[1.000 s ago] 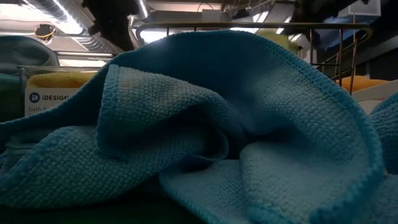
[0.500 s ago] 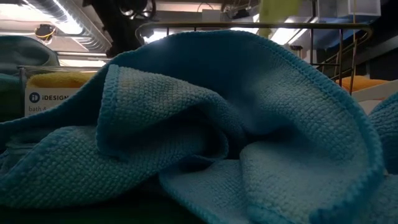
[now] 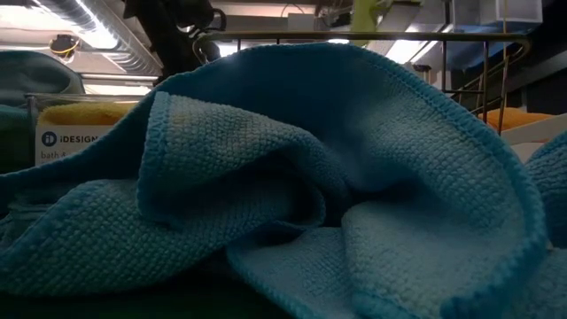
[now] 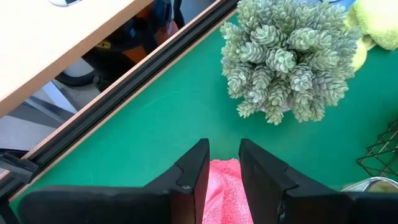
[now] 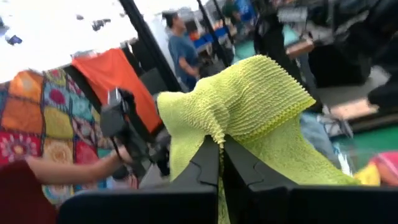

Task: Sort microfiber towel by color & place in baskets
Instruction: Put the top right green microfiber cloth into the black wire basket

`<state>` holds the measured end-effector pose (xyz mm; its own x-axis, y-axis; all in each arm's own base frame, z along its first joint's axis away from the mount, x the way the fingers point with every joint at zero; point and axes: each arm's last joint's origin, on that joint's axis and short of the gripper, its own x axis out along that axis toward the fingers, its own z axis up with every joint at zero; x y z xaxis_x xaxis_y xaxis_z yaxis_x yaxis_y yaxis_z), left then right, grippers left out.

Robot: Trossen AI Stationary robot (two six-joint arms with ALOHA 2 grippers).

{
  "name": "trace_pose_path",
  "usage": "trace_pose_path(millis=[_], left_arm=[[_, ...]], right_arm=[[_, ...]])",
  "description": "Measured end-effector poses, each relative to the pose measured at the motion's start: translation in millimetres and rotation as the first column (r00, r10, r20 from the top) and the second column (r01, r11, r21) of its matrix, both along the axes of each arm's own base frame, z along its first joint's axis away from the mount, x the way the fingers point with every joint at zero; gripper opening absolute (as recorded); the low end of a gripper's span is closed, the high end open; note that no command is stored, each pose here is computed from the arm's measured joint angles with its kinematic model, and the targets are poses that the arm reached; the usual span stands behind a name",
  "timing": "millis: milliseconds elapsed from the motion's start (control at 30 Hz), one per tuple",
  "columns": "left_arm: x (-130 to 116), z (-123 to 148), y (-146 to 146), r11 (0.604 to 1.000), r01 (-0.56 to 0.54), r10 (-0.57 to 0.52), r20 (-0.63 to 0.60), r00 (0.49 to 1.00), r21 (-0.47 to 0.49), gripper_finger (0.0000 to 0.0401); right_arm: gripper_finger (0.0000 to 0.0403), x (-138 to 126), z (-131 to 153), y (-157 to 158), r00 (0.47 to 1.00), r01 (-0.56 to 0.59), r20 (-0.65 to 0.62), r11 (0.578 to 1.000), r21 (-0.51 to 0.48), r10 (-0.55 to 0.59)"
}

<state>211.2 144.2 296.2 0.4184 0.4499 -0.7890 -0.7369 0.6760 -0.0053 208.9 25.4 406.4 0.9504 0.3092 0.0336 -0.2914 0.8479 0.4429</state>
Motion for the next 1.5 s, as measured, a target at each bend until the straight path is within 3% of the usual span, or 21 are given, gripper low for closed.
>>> trace_pose_path(millis=[200,433,700,933,1100,1233,1500], left_arm=[[0.1,-0.1,-0.1,1.000,0.000,0.000,0.000,1.000,0.000,0.0085],[-0.1,0.0,-0.2,1.000,0.000,0.000,-0.001,1.000,-0.001,0.0085],[-0.3,-0.1,-0.1,1.000,-0.003,0.003,-0.006,1.000,0.002,0.0085],[-0.7,0.0,0.3,1.000,-0.014,0.014,-0.014,1.000,0.014,0.0085],[-1.7,-1.0,-0.4,1.000,-0.007,0.008,-0.032,0.999,0.009,0.0085],[-5.2,-3.8,-2.7,1.000,0.027,-0.027,-0.094,0.995,-0.004,0.0085],[-7.6,-5.5,-4.1,0.999,0.027,-0.030,-0.124,0.992,-0.020,0.0085]], right_arm=[[0.0001,33.1,-32.0,14.0,0.983,0.039,-0.179,0.998,-0.058,-0.048],[0.0002,69.6,-78.9,18.0,0.909,0.041,-0.410,0.994,-0.103,-0.080],[0.0011,91.1,-112.2,20.9,0.841,0.031,-0.532,0.990,-0.135,-0.099],[0.0013,91.0,-121.4,19.7,0.797,0.052,-0.586,0.984,-0.173,-0.145],[0.0019,91.1,-121.2,19.9,0.800,0.044,-0.584,0.984,-0.170,-0.137],[0.0056,91.1,-121.1,19.8,0.800,0.045,-0.583,0.984,-0.171,-0.138],[0.0169,91.2,-121.1,19.8,0.800,0.046,-0.583,0.984,-0.171,-0.138]])
